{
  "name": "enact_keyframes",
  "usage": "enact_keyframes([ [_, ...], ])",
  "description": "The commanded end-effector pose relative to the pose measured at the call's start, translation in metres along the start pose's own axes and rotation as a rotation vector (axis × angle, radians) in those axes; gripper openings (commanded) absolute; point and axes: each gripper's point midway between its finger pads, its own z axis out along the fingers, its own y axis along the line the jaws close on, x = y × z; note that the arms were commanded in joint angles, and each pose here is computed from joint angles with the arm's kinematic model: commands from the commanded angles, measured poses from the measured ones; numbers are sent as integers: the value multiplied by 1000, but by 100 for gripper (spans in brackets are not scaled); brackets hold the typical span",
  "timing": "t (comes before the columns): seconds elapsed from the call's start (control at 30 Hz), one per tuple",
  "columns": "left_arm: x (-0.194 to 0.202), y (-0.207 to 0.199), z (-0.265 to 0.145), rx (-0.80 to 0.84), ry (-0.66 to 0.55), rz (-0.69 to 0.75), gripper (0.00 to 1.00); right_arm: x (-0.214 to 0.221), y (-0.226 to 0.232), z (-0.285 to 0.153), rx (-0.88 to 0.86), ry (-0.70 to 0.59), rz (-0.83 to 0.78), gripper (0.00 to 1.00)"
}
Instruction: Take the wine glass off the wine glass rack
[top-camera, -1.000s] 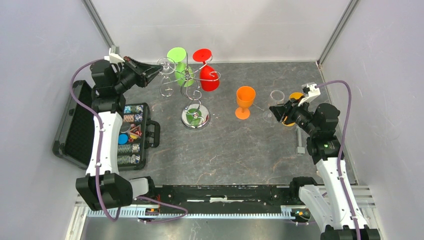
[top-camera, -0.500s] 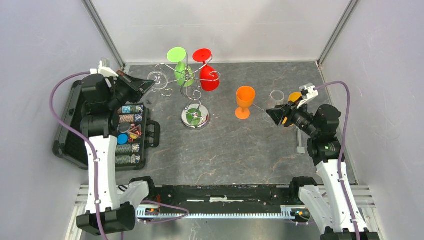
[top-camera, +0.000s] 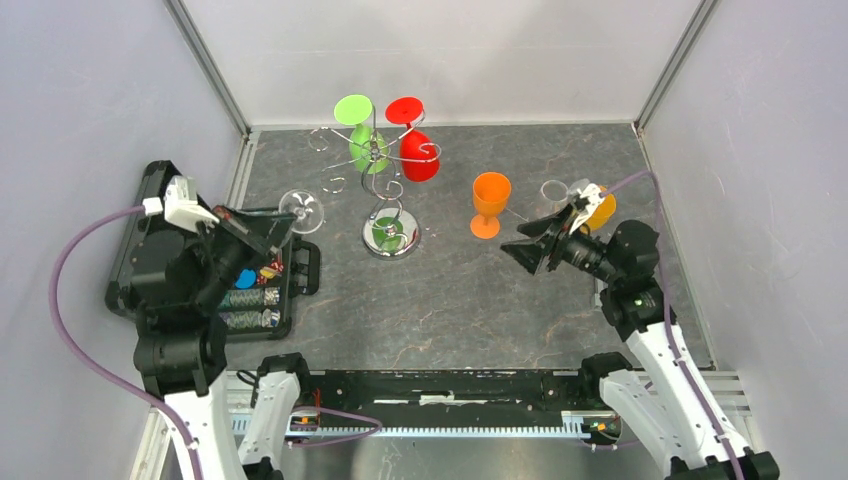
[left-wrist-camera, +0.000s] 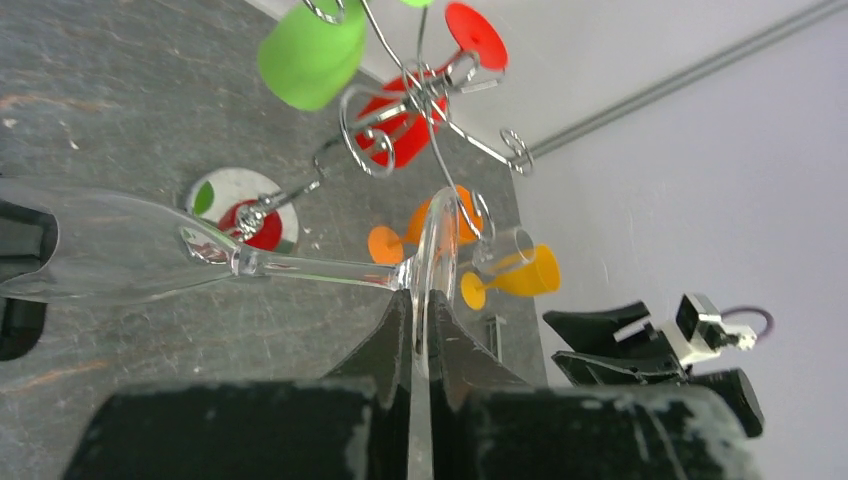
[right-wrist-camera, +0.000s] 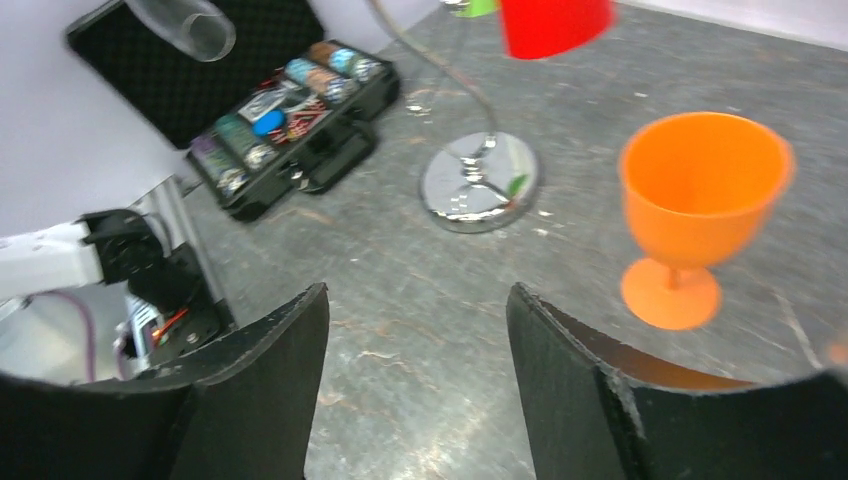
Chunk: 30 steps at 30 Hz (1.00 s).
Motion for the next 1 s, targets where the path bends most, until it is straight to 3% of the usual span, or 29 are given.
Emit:
enact_keyframes([
  [0.0, 34, -8, -4, 102, 128, -24, 2, -20, 42, 10, -151, -130, -71, 73],
  [0.27, 79, -43, -5, 363, 391, -72, 2, -20, 90, 27, -265, -278, -103, 78],
  [0.47, 94, -73, -6, 548, 548, -194, 2, -5, 152, 50, -410, -309, -293, 78],
  [0.63, 102, -86, -8, 618, 606, -237, 2, -13, 188, 74, -433, -352, -417, 78],
  [0.97, 114, -87, -22, 622, 652, -288, 2, -32, 201, 96, -396, -466, -399, 72],
])
